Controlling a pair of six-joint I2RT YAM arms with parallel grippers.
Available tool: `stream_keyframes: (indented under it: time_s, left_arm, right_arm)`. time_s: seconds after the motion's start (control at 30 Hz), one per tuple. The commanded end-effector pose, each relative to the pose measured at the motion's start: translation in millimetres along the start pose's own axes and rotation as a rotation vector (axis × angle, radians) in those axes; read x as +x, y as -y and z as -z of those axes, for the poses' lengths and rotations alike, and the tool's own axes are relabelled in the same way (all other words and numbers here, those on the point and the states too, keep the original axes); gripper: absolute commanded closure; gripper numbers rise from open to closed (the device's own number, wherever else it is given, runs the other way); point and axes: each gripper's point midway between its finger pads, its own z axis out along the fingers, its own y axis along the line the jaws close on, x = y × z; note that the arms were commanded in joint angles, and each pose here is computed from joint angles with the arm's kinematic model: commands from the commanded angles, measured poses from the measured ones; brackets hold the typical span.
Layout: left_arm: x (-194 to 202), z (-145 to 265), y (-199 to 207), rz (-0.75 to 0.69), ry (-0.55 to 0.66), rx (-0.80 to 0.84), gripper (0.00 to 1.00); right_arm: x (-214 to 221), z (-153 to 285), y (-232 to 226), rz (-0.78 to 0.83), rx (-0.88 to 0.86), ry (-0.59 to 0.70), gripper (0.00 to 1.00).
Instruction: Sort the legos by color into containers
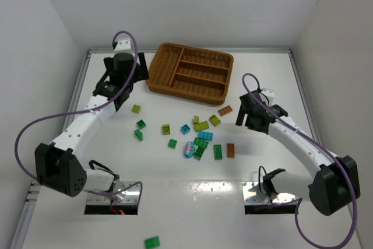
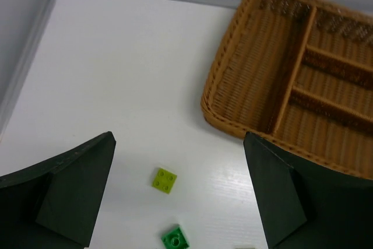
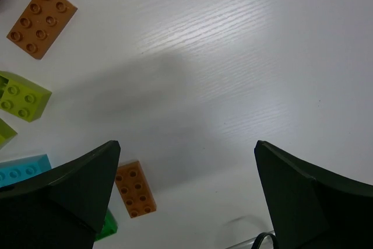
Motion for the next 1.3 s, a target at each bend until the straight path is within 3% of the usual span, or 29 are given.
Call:
stream_keyframes:
  time_s: [0.0,0.1,0.33,0.6,0.87,1.03,1.27]
  left_arm:
    - [-31.1,12.2,-34.0,0.07,0.089,-0.162,0.01]
    - [-25.0,15.4,-53.4,0.183,0.066,-0.241,0.01]
    - [-7.2,11.7,-28.8,0.096,-0.033,-0.105,0.01]
    - [34.8,17.9,-3.6,0.082,-0.15,-0.048,0.01]
    - [58.1,23.0,17.6,0.093,-0.248,0.037,0.01]
    - [67.1,25.3,21.4,0.073,-0.261,0.038,0.01]
    - [76.5,27.7,31.1,0.043,-0.282,0.066,0.01]
  right_arm:
    - [-1.1,-0.3,-5.7,-0.017,-0.03,0.021,0.0]
    - [-5.0,5.6,-10.3,-0.034,-0.07,0.035,0.0]
    - [33.1,7.8,-15.2,0.018,-0.165,-0.068,0.0]
    - [75.7,17.9,-40.1,0.067,-0.323,-0.155,0.08]
    - [107.5,-5.6,-60.3,0.139,-0.362,-0.24,0.25]
    - [113.4,-8.8,-70.3,0.151,-0.397,-0.27,0.26]
    - [125.9,-24.2,-55.3,0.179,-0.293,-0.296,0.42]
